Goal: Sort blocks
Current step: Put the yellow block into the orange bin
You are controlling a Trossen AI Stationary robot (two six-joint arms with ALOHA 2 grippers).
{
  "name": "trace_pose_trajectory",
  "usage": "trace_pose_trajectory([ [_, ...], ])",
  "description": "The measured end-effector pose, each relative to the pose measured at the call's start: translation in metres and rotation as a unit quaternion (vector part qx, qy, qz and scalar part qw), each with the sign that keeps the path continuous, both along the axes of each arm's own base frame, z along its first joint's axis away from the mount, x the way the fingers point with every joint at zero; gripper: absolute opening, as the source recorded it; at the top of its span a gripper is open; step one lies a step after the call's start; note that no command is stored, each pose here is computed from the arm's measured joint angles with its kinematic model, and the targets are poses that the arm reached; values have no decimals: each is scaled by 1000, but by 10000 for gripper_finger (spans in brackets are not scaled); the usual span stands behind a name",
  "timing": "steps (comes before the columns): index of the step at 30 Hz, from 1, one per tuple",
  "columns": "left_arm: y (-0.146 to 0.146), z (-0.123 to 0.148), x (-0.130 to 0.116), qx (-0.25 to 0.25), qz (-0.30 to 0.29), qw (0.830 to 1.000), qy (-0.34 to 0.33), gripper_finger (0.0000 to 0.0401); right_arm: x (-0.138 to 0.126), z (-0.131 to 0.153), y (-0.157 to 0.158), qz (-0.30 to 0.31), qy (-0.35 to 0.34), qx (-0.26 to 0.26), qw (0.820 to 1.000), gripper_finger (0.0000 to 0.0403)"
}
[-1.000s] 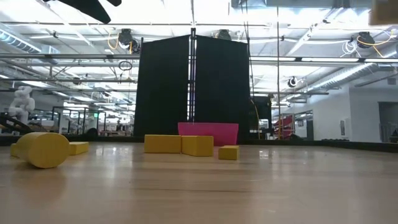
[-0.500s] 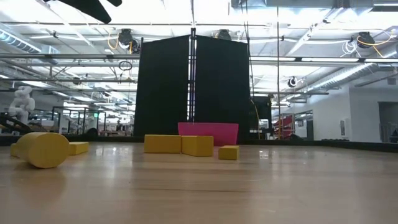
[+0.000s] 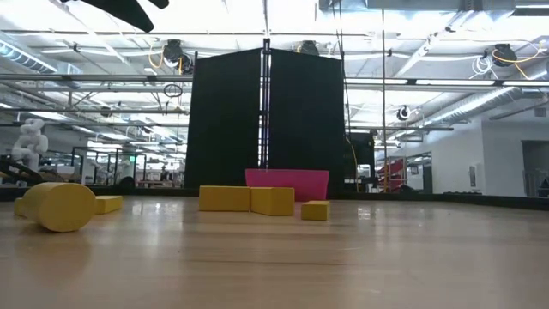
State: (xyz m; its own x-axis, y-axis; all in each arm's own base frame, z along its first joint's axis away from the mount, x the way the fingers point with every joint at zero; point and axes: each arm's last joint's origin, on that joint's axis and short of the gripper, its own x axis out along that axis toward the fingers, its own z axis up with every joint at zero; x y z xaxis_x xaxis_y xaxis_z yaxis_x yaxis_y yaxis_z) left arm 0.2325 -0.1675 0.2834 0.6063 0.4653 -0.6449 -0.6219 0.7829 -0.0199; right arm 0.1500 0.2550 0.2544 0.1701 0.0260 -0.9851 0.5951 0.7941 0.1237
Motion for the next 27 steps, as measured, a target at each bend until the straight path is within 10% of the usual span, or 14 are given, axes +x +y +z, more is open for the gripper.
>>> trace_pose_trajectory([
  [27, 0, 0, 0, 7, 3, 1000, -6, 264, 7, -67, 18, 69, -19, 90, 993, 38],
])
